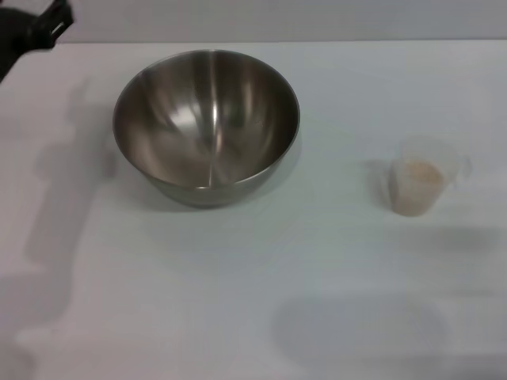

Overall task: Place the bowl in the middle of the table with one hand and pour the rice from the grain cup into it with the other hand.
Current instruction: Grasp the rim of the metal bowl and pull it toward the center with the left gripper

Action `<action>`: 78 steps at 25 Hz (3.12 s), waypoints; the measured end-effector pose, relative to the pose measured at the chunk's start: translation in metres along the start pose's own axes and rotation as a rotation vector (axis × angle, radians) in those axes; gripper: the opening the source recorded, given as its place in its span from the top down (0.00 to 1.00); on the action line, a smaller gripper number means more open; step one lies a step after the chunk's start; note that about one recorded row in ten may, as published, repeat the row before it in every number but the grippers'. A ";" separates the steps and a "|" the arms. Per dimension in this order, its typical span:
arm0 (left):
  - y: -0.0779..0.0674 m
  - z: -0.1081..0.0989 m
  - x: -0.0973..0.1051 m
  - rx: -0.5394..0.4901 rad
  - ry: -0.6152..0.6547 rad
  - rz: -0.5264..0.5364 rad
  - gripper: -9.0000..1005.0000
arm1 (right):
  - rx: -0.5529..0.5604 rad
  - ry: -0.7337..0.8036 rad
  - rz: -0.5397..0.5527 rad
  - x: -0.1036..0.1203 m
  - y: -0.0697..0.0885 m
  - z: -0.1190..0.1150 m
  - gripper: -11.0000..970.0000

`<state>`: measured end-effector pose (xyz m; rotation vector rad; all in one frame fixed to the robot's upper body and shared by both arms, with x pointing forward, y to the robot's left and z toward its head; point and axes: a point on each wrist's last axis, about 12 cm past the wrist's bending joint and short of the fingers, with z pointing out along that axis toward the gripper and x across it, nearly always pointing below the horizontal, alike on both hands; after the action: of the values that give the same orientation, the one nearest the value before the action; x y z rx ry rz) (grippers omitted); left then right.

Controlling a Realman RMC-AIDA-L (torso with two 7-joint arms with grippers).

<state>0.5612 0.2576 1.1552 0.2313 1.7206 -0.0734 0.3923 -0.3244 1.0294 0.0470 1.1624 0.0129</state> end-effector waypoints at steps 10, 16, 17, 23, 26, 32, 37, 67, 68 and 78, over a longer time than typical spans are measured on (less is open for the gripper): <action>-0.014 0.009 -0.018 0.265 0.301 -0.036 0.17 | 0.002 0.014 0.001 0.002 0.000 0.000 0.14; -0.021 0.011 -0.002 0.283 0.322 0.013 0.17 | 0.004 0.024 0.002 0.003 -0.001 0.000 0.14; -0.021 0.014 0.003 0.281 0.325 0.036 0.17 | 0.004 0.025 0.002 0.003 0.000 0.000 0.14; -0.025 0.020 0.011 0.275 0.323 0.057 0.17 | 0.003 0.025 0.003 0.003 0.000 0.000 0.14; -0.025 0.024 0.015 0.274 0.336 0.057 0.17 | 0.003 0.025 0.003 0.003 0.000 0.000 0.14; -0.028 0.033 0.022 0.286 0.372 0.051 0.17 | 0.006 0.026 0.003 0.003 -0.001 0.001 0.14; -0.027 0.035 0.025 0.282 0.386 0.037 0.17 | 0.006 0.027 0.003 0.004 -0.001 0.001 0.14; -0.020 0.043 0.041 0.263 0.457 -0.002 0.30 | 0.008 0.058 0.004 0.008 -0.001 0.004 0.14; -0.020 0.043 0.041 0.263 0.457 -0.002 0.30 | 0.008 0.058 0.004 0.008 -0.001 0.004 0.14; -0.020 0.044 0.038 0.273 0.452 0.023 0.63 | 0.006 0.057 0.004 0.008 -0.001 0.005 0.14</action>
<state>0.5944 0.2343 1.1092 0.4988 2.1562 -0.2561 0.4000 -0.3249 1.0240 0.0543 1.2190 0.0144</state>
